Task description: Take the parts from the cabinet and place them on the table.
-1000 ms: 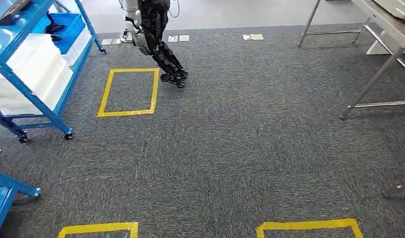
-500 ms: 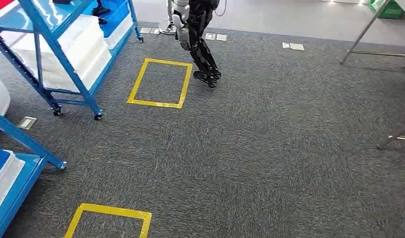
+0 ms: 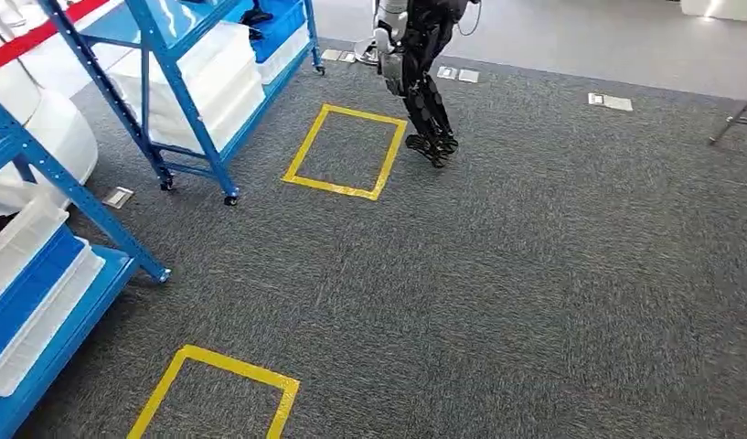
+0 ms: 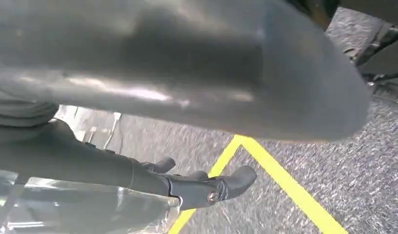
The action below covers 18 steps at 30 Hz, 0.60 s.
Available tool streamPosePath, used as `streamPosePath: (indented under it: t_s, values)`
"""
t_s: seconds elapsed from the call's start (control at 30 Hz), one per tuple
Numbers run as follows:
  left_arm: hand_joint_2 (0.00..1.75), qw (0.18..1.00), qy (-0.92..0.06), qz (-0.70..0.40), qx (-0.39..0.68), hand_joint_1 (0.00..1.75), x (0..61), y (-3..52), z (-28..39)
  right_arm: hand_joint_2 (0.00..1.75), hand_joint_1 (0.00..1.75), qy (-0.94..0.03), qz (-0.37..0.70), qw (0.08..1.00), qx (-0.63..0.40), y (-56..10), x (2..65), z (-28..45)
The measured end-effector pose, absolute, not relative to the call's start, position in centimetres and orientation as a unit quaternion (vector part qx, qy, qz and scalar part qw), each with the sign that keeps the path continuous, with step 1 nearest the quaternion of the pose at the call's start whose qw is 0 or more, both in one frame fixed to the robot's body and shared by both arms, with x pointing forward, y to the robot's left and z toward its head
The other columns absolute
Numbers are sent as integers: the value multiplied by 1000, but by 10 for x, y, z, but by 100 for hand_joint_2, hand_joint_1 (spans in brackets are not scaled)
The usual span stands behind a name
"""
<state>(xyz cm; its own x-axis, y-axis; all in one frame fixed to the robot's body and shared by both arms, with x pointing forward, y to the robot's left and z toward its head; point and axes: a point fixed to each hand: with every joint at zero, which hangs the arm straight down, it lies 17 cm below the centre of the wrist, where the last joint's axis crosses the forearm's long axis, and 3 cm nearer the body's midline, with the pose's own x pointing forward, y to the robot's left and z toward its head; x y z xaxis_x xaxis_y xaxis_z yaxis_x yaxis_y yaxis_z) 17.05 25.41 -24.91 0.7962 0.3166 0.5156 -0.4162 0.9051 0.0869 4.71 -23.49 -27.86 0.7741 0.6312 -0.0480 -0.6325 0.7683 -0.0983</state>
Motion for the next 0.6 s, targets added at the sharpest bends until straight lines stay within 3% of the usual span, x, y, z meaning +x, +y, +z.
streamPosePath:
  t_s: [0.6]
  values:
    - [0,946,-237,197,99,0,155,257,-254,0,0,20,347,936,-57,-244,42,-279]
